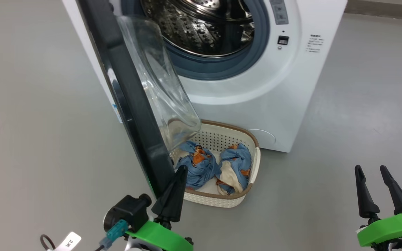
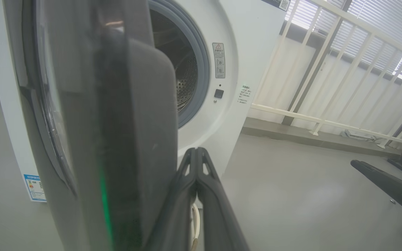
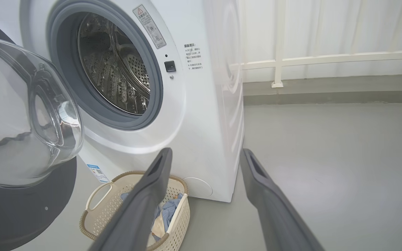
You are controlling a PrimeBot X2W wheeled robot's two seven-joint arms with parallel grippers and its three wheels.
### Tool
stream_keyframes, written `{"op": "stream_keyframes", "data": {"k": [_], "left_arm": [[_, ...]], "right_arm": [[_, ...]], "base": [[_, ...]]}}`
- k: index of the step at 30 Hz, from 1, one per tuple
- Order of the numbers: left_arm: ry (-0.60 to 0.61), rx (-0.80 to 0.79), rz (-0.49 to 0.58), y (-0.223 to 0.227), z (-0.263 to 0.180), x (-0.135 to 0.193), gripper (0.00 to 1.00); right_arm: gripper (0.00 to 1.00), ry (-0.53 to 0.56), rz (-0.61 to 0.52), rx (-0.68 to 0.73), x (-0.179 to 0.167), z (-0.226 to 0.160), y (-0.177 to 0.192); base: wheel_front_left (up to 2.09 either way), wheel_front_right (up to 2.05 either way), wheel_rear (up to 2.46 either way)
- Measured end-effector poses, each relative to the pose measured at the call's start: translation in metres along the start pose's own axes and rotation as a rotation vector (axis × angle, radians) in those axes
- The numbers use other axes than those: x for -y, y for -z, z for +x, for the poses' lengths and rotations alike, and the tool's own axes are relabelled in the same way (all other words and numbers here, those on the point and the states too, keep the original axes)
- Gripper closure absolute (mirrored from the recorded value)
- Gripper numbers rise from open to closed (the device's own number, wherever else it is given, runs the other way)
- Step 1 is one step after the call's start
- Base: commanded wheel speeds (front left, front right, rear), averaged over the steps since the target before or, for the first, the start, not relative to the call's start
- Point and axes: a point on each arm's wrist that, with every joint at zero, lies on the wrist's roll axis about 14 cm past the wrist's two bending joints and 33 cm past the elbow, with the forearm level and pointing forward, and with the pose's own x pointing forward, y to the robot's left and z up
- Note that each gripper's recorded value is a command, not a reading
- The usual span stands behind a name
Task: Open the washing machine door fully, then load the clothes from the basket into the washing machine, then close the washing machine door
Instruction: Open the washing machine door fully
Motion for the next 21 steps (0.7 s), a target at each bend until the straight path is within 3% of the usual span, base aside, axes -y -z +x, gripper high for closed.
{"op": "stream_keyframes", "data": {"k": [8, 21], "left_arm": [[-0.077, 0.019, 0.008, -0.006, -0.014, -0.022, 1.0], [-0.284, 0.054, 0.031, -0.018, -0.045, -0.084, 1.0]], "right_arm": [[0.0, -0.047, -0.002, -0.019, -0.016, 0.004, 0.006], [0.0, -0.092, 0.005, -0.029, -0.035, 0.009, 0.01]], "base": [[0.0, 0.0, 0.0], [0.0, 0.0, 0.0]]}}
